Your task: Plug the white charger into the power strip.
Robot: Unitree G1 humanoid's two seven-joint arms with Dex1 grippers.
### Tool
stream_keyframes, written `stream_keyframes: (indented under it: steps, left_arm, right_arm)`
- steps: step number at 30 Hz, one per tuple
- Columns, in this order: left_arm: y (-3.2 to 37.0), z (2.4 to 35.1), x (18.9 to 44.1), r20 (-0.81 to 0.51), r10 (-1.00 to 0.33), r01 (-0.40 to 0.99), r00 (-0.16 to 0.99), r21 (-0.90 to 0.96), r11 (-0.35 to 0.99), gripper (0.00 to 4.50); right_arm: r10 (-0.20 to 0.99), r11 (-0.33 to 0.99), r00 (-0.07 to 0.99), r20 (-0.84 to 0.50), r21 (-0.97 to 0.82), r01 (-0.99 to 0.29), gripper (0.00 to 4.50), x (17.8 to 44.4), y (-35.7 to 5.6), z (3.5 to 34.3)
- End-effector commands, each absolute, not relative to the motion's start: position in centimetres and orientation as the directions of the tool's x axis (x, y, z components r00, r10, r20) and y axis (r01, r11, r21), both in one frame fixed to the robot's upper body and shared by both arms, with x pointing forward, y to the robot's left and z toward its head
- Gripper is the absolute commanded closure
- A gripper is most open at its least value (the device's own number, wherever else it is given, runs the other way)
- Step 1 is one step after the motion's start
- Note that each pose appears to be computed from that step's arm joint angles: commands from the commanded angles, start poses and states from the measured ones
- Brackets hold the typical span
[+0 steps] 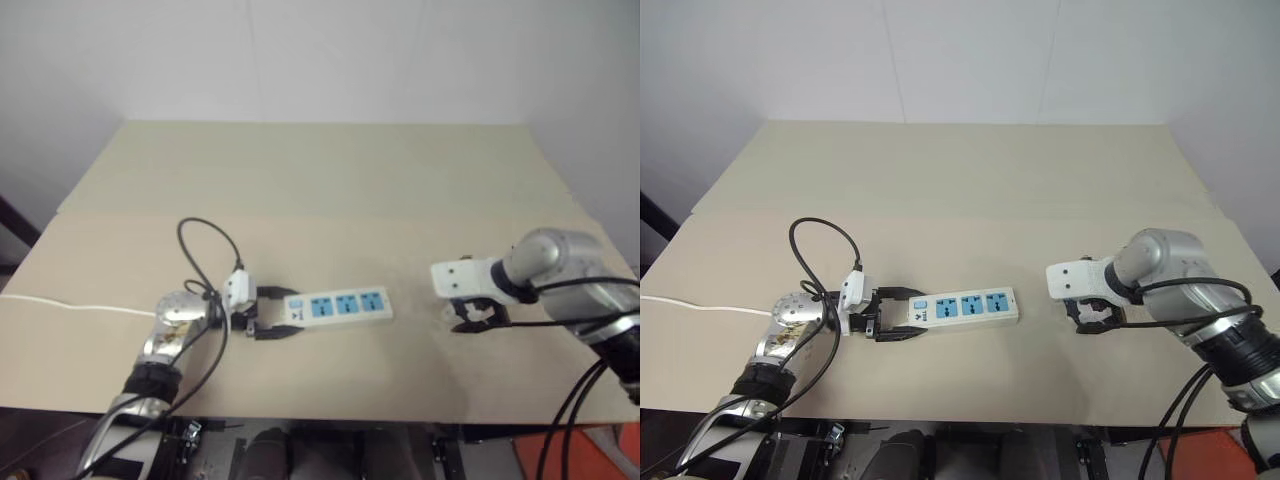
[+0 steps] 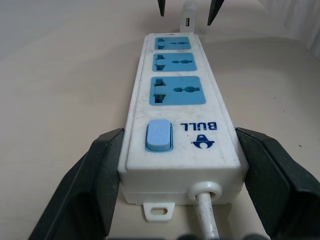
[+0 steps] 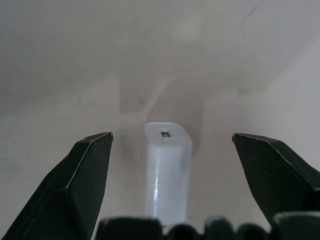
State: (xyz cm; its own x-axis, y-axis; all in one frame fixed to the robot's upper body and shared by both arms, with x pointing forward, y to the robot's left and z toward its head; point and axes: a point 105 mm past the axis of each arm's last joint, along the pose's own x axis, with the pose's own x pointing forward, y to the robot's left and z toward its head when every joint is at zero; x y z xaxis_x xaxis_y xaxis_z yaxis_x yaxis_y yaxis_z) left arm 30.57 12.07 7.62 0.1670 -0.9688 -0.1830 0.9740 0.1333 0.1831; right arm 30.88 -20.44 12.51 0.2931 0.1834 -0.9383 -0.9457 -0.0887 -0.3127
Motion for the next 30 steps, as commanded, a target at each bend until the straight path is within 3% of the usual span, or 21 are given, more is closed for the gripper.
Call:
stream_keyframes:
  steps: [1,9,13,20,26,29,30]
  left_arm:
    - [11.4,5.4,29.3,-0.238,-0.965,0.989,0.110,0.123,0.082,1.29]
    - [12.1,5.4,29.1,-0.220,-0.964,0.986,0.146,0.106,0.125,1.29]
    - [12.2,5.4,29.1,-0.222,-0.962,0.985,0.157,0.107,0.136,1.29]
    - [12.0,5.4,29.3,-0.226,-0.963,0.987,0.147,0.104,0.126,1.29]
    - [11.9,5.1,29.2,-0.251,-0.962,0.993,0.107,0.083,0.088,1.29]
    - [11.8,5.0,29.2,-0.261,-0.962,0.995,0.080,0.080,0.061,1.29]
    - [11.8,5.0,29.3,-0.263,-0.962,0.995,0.075,0.085,0.054,1.29]
  right_arm:
    - [0.149,-0.114,0.303,-0.941,-0.321,-0.940,0.00,31.4,-20.6,13.0]
    - [0.165,-0.094,0.287,-0.944,-0.304,-0.948,0.00,31.7,-20.0,12.6]
    - [0.160,-0.091,0.279,-0.947,-0.296,-0.951,0.96,31.7,-20.1,12.6]
    - [0.135,-0.093,0.291,-0.947,-0.304,-0.948,3.39,32.1,-20.2,12.6]
    - [0.157,-0.088,0.305,-0.939,-0.321,-0.943,3.39,32.0,-20.1,12.9]
    - [0.316,-0.023,0.353,-0.881,-0.379,-0.925,3.39,32.4,-18.4,14.7]
    - [0.429,0.040,0.373,-0.823,-0.395,-0.918,3.39,32.6,-17.2,16.0]
